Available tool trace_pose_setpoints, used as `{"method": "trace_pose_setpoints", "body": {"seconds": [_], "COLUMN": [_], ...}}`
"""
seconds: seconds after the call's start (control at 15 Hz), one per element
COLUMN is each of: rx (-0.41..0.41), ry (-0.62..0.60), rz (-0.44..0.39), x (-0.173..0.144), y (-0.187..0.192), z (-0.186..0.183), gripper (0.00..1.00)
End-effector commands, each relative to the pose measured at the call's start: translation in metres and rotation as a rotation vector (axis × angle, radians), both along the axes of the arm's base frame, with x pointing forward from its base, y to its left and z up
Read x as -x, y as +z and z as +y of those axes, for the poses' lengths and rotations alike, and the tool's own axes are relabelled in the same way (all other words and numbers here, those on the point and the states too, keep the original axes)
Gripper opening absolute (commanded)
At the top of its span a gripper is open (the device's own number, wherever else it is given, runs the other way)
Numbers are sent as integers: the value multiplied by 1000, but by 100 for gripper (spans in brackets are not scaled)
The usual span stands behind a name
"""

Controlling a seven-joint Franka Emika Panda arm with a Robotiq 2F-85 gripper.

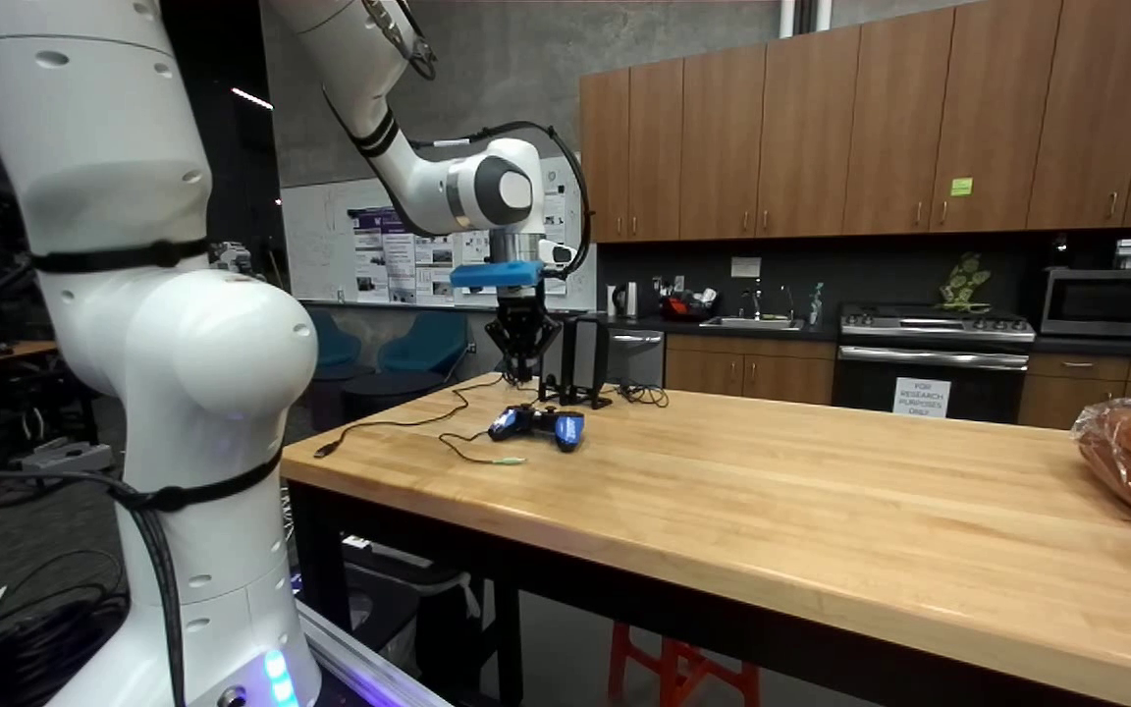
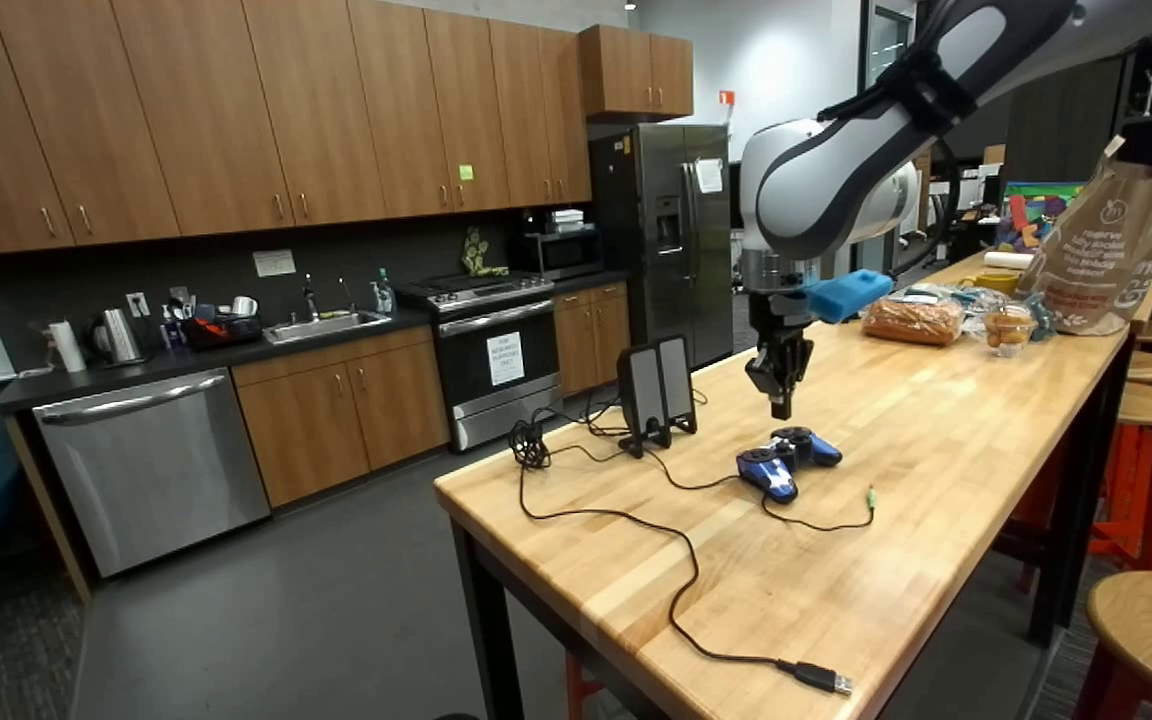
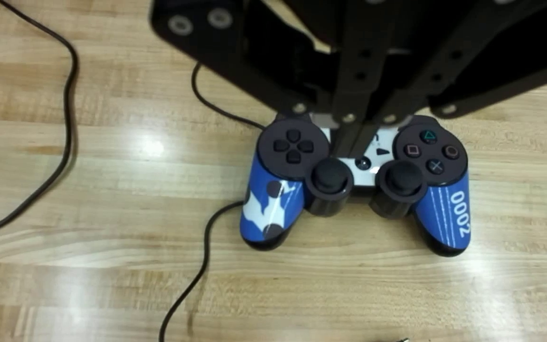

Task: Press a button on the gamepad

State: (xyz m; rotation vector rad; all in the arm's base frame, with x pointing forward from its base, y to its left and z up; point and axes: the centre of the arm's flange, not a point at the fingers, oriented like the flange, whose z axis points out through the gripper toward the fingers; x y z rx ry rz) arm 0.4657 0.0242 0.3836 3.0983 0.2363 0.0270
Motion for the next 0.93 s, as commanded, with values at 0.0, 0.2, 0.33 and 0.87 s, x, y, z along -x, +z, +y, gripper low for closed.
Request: {"method": "trace_pose_setpoints", "body": {"seconds": [0.0, 0.2, 0.33, 0.87], "rx": [-16, -17, -13, 1], "ry": [21, 36, 48, 43], "rz": [-8, -24, -34, -47], "x": [13, 19, 22, 17], "y": [21, 36, 44, 48], "z": [-5, -6, -7, -3], "gripper": [0, 0, 0, 1]}}
